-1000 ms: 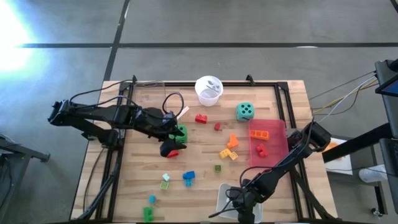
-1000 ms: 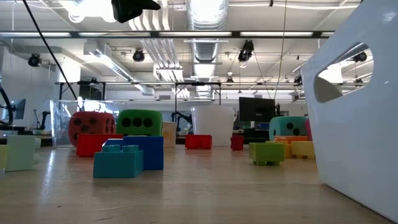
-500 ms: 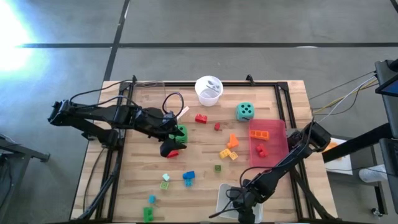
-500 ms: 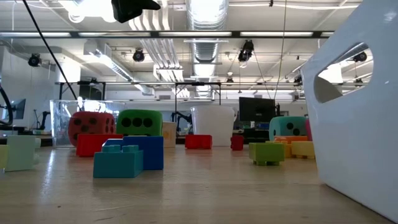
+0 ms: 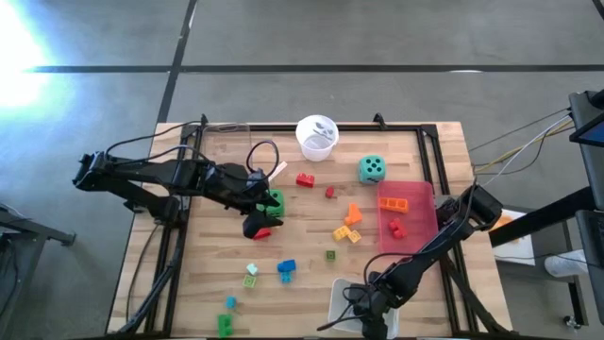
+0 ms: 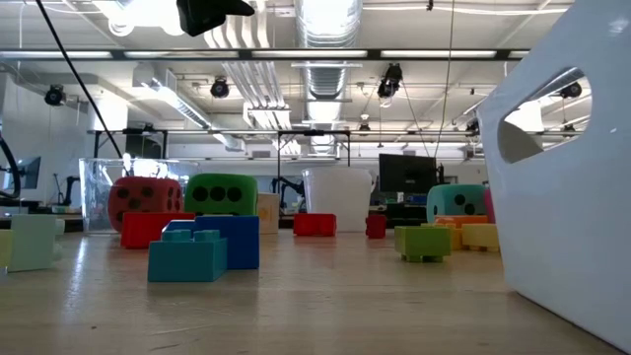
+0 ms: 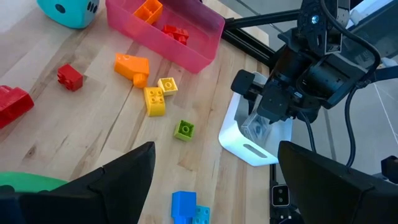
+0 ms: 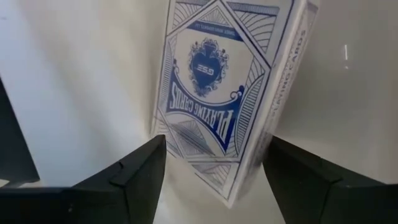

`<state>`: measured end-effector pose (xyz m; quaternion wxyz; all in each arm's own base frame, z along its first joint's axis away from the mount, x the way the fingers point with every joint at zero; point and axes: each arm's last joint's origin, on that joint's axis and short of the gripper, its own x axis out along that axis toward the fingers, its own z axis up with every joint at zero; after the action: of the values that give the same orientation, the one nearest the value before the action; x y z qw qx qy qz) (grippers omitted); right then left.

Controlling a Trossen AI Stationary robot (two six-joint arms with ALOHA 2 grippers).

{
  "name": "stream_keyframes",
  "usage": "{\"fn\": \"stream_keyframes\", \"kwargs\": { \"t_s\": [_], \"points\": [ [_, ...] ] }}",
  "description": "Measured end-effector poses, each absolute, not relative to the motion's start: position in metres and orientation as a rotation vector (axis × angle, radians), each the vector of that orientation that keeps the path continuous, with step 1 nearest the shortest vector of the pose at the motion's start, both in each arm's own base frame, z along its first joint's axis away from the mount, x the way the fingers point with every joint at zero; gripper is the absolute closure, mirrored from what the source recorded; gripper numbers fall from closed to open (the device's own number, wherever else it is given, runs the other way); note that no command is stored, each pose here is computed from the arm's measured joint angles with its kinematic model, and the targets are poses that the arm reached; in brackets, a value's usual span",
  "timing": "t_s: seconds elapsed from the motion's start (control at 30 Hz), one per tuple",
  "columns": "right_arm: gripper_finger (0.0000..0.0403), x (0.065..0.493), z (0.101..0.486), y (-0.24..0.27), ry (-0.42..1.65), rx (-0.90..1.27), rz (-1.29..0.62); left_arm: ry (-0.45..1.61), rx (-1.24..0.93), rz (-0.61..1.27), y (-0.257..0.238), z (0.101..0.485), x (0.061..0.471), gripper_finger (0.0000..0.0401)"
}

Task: Pick & Place Toys
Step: Put the blue deck of cards into the white bin

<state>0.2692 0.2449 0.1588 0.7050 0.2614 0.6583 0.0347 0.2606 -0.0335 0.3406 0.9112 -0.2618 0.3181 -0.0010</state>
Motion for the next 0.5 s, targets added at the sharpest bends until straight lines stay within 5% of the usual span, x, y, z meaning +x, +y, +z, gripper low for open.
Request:
{"fn": "stream_keyframes", "kwargs": {
  "t_s": [0.5],
  "points": [
    [0.0152,0.2691,0.1587,0.2448,1.465,0.581,0.075,0.656,-0.54,-0.002,-0.0335,0.3406,0.2606,0.0062]
  ]
}}
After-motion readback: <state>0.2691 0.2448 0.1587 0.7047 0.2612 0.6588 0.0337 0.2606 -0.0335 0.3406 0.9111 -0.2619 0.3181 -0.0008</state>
